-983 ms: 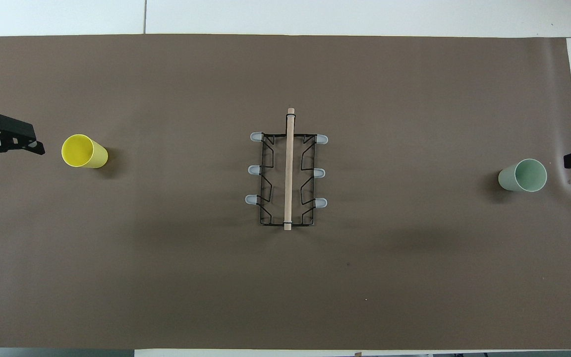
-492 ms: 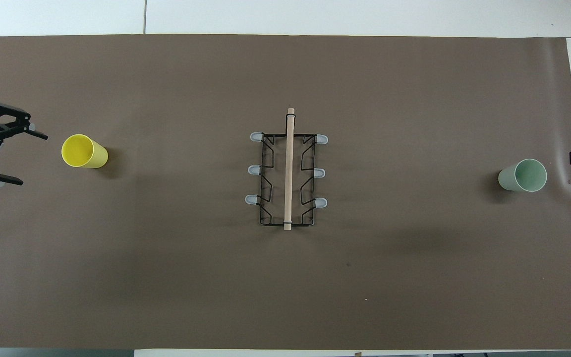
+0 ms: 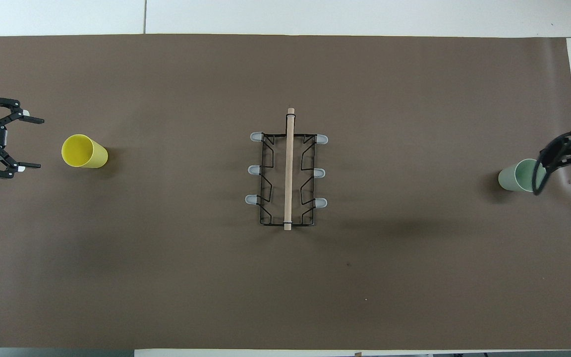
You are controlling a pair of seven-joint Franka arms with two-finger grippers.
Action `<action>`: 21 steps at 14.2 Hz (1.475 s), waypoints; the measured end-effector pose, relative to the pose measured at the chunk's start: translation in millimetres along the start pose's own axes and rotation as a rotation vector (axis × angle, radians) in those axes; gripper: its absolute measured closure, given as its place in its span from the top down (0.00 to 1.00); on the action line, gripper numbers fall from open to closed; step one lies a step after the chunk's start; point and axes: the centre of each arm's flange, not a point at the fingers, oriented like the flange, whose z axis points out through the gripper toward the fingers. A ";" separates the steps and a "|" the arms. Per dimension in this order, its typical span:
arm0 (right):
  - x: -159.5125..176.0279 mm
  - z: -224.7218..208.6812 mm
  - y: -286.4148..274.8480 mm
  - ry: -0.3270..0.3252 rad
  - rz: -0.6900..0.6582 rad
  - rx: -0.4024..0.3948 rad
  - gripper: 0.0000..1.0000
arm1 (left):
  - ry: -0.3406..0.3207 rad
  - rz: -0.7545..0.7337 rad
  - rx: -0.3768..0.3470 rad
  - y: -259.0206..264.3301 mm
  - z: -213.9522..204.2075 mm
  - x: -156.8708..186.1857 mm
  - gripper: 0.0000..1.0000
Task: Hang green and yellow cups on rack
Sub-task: 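Grasp the yellow cup with the left gripper while the right gripper grasps the green cup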
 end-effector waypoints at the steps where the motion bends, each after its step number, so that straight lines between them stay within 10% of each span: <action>1: 15.0 17.9 -17.1 -0.041 -0.032 -0.054 1.00 | -0.026 -0.040 -0.022 2.0 6.6 18.1 1.00; 6: 61.2 84.0 -77.7 -0.176 -0.223 -0.376 1.00 | -0.040 -0.158 -0.045 -7.4 49.1 84.9 1.00; 9: 77.7 123.1 -94.7 -0.301 -0.609 -0.569 1.00 | -0.074 -0.204 -0.063 -25.0 79.8 100.8 1.00; 21: 62.6 198.9 -162.4 -0.451 -1.367 -0.663 1.00 | -0.223 -0.339 -0.251 -60.0 143.4 97.1 1.00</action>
